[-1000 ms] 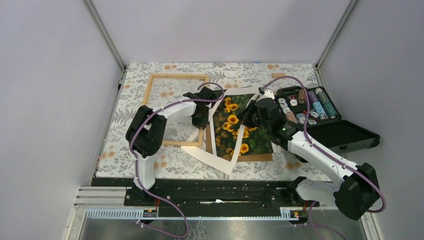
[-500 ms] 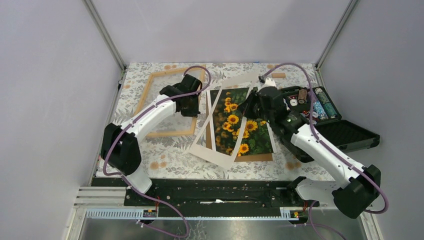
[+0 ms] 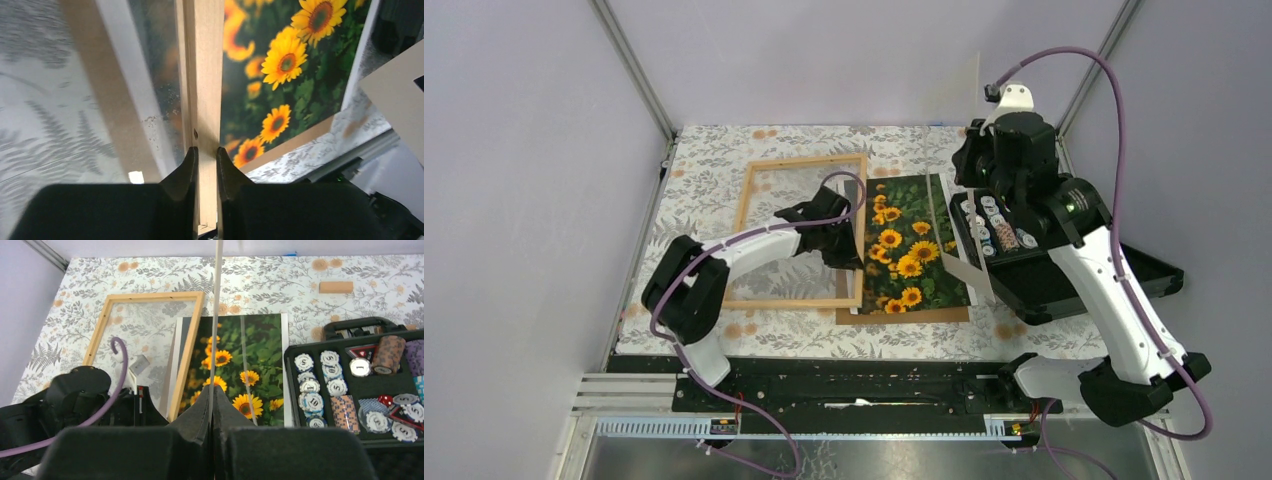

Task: Put the photo into the frame
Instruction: Place the photo frame on the photo frame, then place the photo frame item in the photo frame.

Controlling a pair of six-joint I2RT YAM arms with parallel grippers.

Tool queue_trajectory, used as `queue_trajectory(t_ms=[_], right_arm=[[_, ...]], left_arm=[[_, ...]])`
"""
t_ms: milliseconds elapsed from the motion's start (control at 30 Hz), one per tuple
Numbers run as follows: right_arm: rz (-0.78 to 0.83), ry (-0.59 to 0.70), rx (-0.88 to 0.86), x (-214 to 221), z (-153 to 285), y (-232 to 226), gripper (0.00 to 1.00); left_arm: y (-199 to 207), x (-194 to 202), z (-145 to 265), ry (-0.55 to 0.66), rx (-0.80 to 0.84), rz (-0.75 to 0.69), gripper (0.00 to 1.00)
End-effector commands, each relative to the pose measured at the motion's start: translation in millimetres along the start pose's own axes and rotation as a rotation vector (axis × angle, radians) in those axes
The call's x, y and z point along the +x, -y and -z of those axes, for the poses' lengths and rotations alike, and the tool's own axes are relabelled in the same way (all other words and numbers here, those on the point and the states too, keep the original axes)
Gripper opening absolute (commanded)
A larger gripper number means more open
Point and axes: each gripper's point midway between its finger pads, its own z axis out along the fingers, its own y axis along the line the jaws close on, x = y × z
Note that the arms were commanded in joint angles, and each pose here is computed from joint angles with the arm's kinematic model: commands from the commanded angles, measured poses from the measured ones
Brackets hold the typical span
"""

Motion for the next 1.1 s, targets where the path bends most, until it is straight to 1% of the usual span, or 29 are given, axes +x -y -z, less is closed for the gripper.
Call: queue_trajectory(t_ms=[0, 133, 233, 300, 367, 400, 467, 533, 600, 667, 767, 900, 1067], right_arm=[[0.085, -0.067, -0.050, -1, -7, -9, 0.00], [0.054, -0.098, -0.135, -3, -20, -32, 0.00], [0.012, -0.123, -0.248, -6, -29, -60, 0.00], [-0.033, -0.151, -0.306, -3, -36, -75, 0.00], [-0.094, -0.184, -0.343, 2, -46, -87, 0.00], [-0.143, -0.203, -0.347, 5, -51, -92, 0.00], [-0.218, -0.231, -0.293, 12, -68, -91, 0.00], [-0.295, -0.258, -0.244, 20, -80, -90, 0.00], [-0.357, -0.278, -0.227, 25, -89, -92, 0.00], [-0.402, -0.279, -0.212, 25, -93, -95, 0.00], [-0.412, -0.262, -0.233, 21, -90, -104, 0.00], [-0.427, -0.249, -0.218, 19, -87, -102, 0.00], [-0.436, -0.232, -0.201, 18, -83, -98, 0.00]], left_arm=[[39, -2, -7, -0.010, 0.215, 0.041, 0.27], [55, -10, 18, 0.035, 0.279, -0.034, 0.55], [64, -18, 54, 0.080, 0.334, -0.094, 0.72], [61, -26, 85, 0.130, 0.356, -0.125, 0.78], [57, -39, 122, 0.215, 0.400, -0.156, 0.86], [59, -43, 141, 0.255, 0.433, -0.183, 0.91], [73, -39, 174, 0.296, 0.517, -0.274, 0.98], [91, -32, 200, 0.299, 0.604, -0.325, 0.99], [110, -30, 218, 0.298, 0.691, -0.322, 0.99], [131, -28, 227, 0.298, 0.763, -0.303, 0.99], [169, -21, 228, 0.294, 0.820, -0.310, 0.99], [203, -24, 216, 0.323, 0.790, -0.288, 0.97], [214, -29, 190, 0.310, 0.690, -0.248, 0.92]])
